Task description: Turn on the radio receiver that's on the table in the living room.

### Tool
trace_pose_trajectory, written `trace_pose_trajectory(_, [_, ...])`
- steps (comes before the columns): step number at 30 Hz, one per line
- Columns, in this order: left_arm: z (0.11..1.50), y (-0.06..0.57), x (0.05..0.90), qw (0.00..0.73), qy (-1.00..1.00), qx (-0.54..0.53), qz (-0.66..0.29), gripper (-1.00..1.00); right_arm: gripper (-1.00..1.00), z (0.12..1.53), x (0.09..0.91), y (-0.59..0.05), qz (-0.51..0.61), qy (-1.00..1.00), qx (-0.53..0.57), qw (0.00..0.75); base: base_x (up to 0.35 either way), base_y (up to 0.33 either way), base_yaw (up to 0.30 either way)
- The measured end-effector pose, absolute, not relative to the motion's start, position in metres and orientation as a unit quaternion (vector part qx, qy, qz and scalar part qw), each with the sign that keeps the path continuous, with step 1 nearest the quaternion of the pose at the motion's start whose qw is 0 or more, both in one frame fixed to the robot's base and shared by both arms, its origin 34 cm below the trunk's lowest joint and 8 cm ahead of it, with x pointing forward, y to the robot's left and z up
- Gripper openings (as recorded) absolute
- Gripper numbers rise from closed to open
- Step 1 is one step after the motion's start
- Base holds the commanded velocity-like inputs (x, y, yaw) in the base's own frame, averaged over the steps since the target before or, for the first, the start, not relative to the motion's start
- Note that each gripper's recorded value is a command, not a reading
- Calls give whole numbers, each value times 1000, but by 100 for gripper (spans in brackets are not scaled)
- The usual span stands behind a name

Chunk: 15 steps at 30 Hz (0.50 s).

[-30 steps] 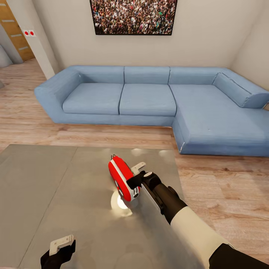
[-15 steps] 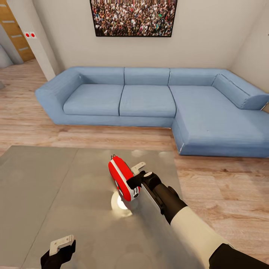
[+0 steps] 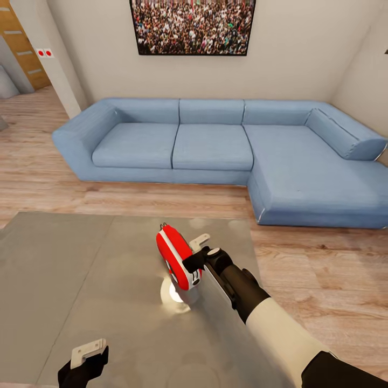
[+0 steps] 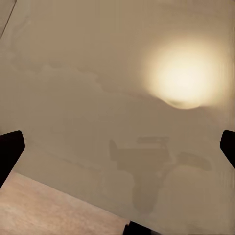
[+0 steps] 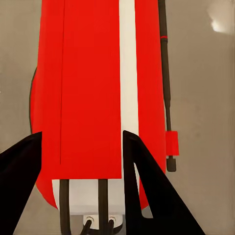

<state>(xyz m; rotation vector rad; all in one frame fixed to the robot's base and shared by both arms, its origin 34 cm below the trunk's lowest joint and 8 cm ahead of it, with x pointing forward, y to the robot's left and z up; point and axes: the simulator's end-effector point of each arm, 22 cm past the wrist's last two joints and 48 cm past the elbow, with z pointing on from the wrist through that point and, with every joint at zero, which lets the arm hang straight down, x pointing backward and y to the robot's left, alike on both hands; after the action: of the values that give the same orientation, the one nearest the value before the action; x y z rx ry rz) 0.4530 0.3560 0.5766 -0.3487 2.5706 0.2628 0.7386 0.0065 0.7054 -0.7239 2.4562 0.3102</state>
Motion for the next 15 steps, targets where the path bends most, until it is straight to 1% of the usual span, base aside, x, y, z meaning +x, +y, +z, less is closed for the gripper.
trace_pose_trajectory(15, [592, 358, 453, 265, 951, -128, 98, 100, -100, 720, 731, 16, 140, 912, -277, 268, 0, 0, 0])
